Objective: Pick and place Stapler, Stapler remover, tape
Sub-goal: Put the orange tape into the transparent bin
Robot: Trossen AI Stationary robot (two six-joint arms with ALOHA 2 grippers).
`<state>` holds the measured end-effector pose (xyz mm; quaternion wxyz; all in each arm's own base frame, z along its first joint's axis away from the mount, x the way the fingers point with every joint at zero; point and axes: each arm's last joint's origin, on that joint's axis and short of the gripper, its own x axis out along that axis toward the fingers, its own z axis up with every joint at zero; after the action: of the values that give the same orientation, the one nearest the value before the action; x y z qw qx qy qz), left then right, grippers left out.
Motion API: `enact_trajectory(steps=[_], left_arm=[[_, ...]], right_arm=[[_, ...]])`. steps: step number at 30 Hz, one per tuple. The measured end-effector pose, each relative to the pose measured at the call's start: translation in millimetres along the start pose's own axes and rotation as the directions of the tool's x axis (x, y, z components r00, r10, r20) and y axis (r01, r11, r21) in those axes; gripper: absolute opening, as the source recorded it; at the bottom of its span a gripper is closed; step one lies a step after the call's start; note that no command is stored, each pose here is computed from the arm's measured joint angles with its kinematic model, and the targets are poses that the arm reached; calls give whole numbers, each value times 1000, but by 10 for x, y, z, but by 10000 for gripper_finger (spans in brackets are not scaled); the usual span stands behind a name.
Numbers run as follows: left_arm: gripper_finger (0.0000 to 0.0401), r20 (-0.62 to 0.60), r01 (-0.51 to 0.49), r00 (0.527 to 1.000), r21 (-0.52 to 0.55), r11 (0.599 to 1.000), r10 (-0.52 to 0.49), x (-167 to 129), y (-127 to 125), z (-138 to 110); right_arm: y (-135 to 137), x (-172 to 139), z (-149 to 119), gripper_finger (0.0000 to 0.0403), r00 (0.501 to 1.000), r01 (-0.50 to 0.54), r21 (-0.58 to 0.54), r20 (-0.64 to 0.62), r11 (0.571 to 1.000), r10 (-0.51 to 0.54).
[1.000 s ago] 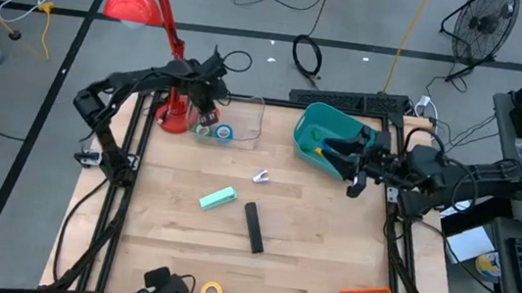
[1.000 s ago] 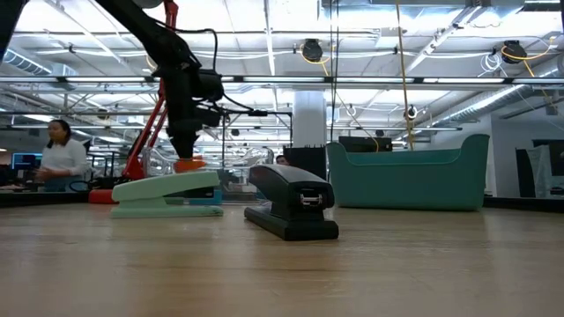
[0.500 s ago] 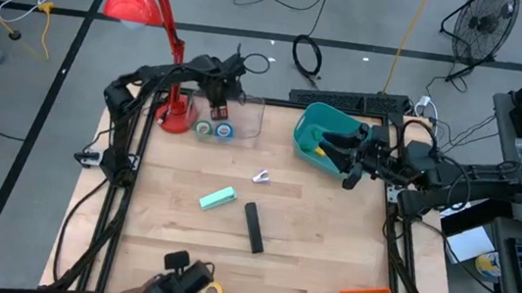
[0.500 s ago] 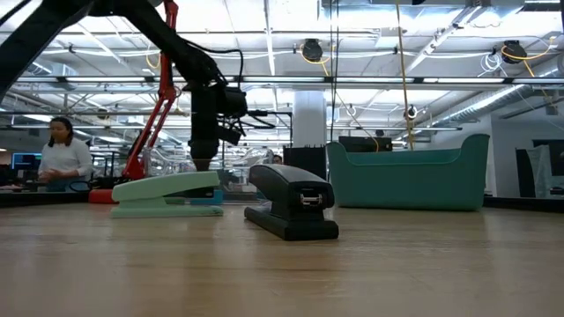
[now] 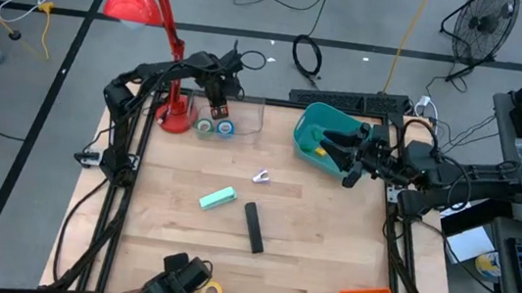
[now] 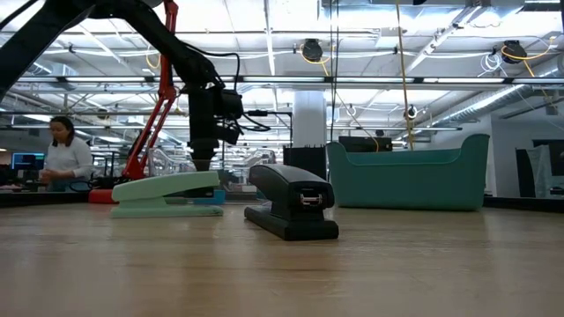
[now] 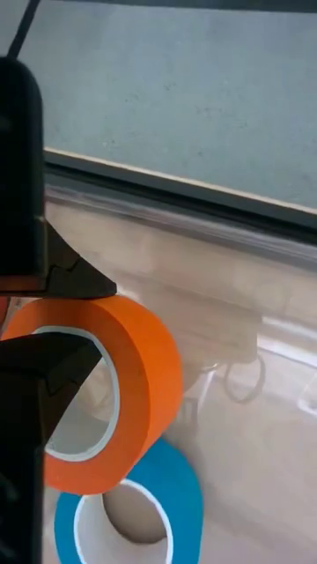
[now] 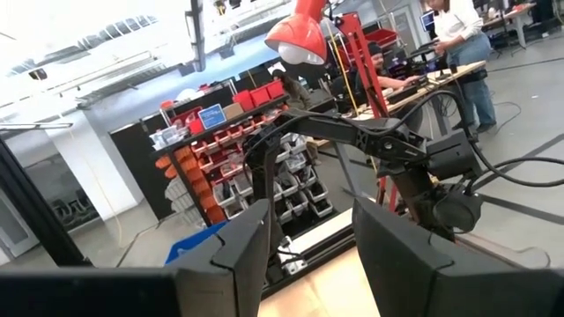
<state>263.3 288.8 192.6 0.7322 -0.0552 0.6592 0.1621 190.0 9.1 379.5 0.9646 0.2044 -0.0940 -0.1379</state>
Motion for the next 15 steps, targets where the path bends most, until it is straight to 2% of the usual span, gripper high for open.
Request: enact_trajectory(steps=[9,12,15], left_arm=[[36,-8,7,1000,9,1000,-7,-2,-31,6],[37,-34,-24,999,22,999,24,13,-65,7],[83,-60,-60,996,26,998,61,37,-84,-3]], right_arm=[[6,-2,10,155,1000,-6,8,9,1000,5],[6,-2,10,155,1000,-6,17,9,1000,5],[6,-2,9,155,1000,-6,16,8,1000,6]])
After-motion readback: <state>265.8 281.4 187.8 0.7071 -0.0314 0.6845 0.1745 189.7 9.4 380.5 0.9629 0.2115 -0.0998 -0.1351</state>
